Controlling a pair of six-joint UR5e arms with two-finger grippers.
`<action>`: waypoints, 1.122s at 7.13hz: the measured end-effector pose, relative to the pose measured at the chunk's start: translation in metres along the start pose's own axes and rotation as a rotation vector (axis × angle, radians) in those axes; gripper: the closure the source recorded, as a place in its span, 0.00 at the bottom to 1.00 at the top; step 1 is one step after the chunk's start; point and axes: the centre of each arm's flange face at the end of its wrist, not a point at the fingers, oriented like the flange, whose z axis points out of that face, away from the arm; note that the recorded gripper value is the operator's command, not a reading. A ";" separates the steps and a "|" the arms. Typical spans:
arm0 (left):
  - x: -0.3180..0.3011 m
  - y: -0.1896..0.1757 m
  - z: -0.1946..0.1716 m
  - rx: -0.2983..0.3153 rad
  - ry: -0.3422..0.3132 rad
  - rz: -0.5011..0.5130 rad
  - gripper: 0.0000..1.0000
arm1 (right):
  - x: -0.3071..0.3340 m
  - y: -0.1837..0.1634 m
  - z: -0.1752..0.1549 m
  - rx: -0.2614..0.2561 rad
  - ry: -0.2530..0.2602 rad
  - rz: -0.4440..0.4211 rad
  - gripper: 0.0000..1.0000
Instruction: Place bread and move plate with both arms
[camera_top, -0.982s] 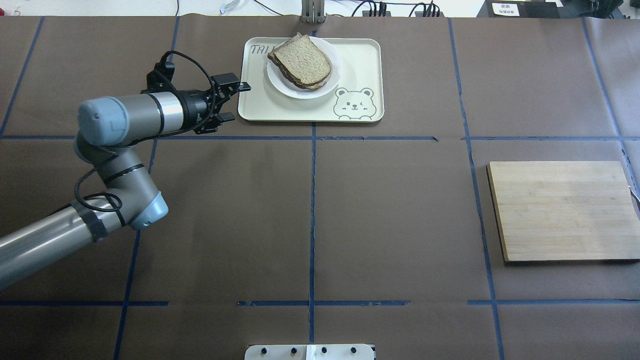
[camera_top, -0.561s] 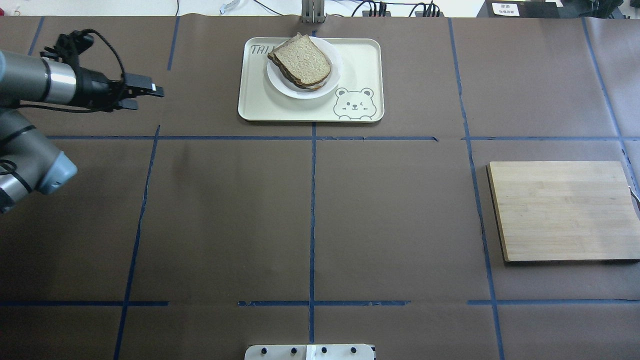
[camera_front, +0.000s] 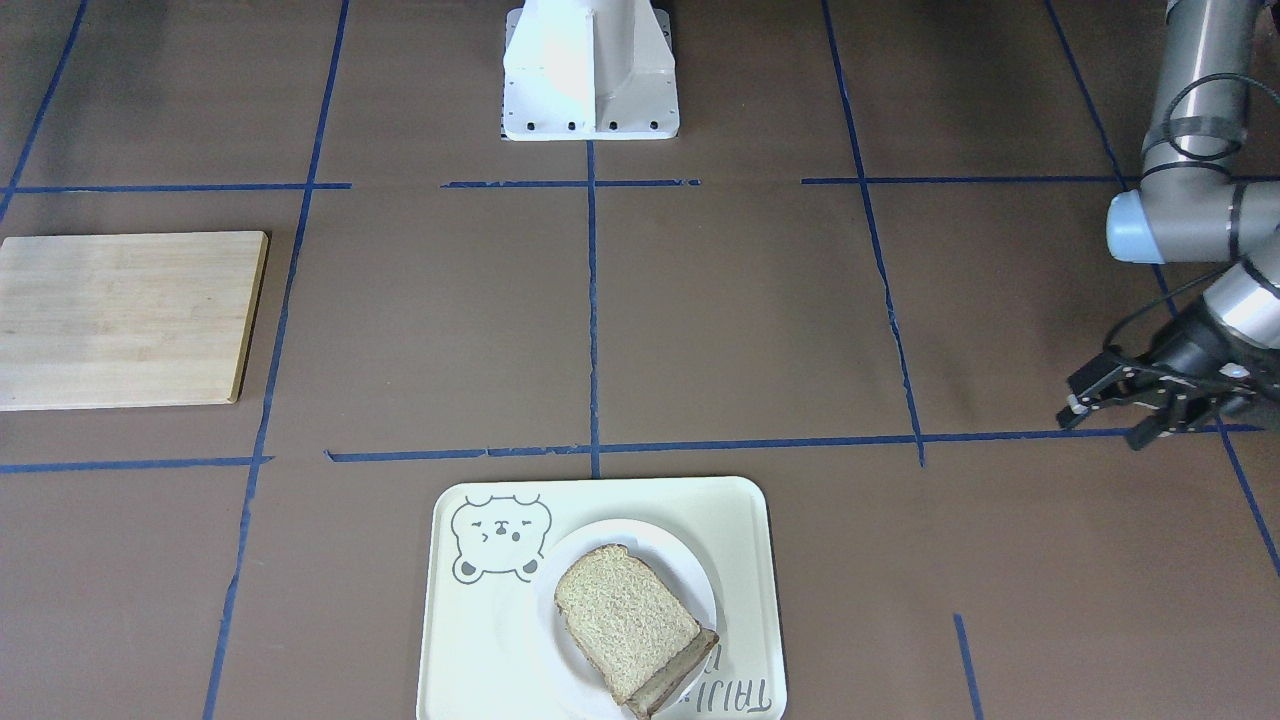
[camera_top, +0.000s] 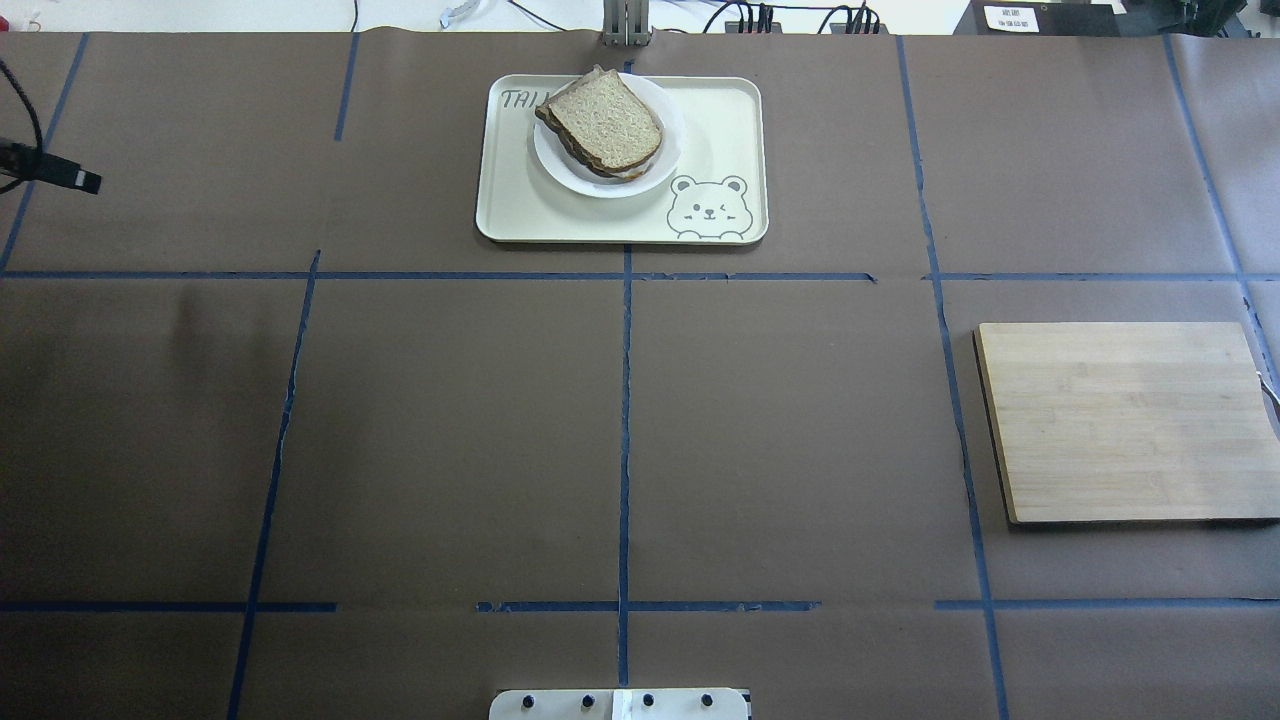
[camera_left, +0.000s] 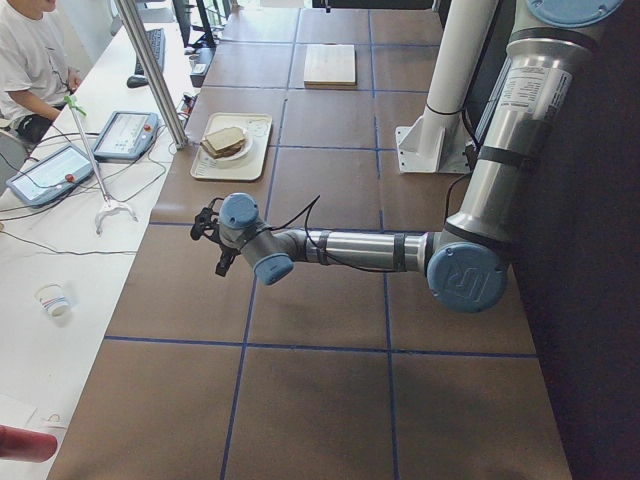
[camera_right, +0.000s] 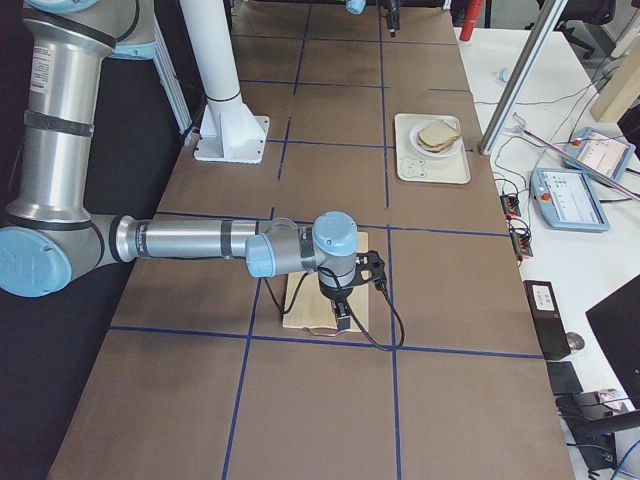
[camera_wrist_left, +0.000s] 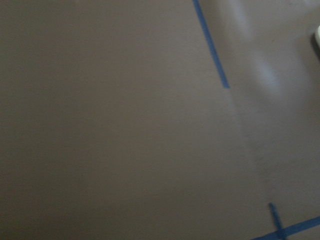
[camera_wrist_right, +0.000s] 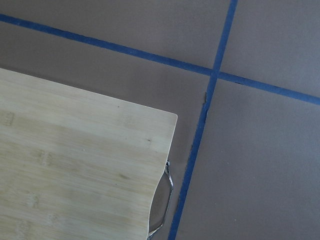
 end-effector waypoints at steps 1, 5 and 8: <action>-0.045 0.007 -0.023 -0.058 -0.062 0.089 0.00 | 0.000 0.000 0.000 0.000 0.000 -0.001 0.00; -0.083 0.033 -0.124 -0.298 -0.127 -0.098 0.00 | 0.000 0.001 0.000 0.001 0.000 -0.002 0.00; -0.085 0.117 -0.135 -0.362 -0.122 -0.184 0.00 | 0.000 0.002 0.001 -0.002 0.000 0.000 0.00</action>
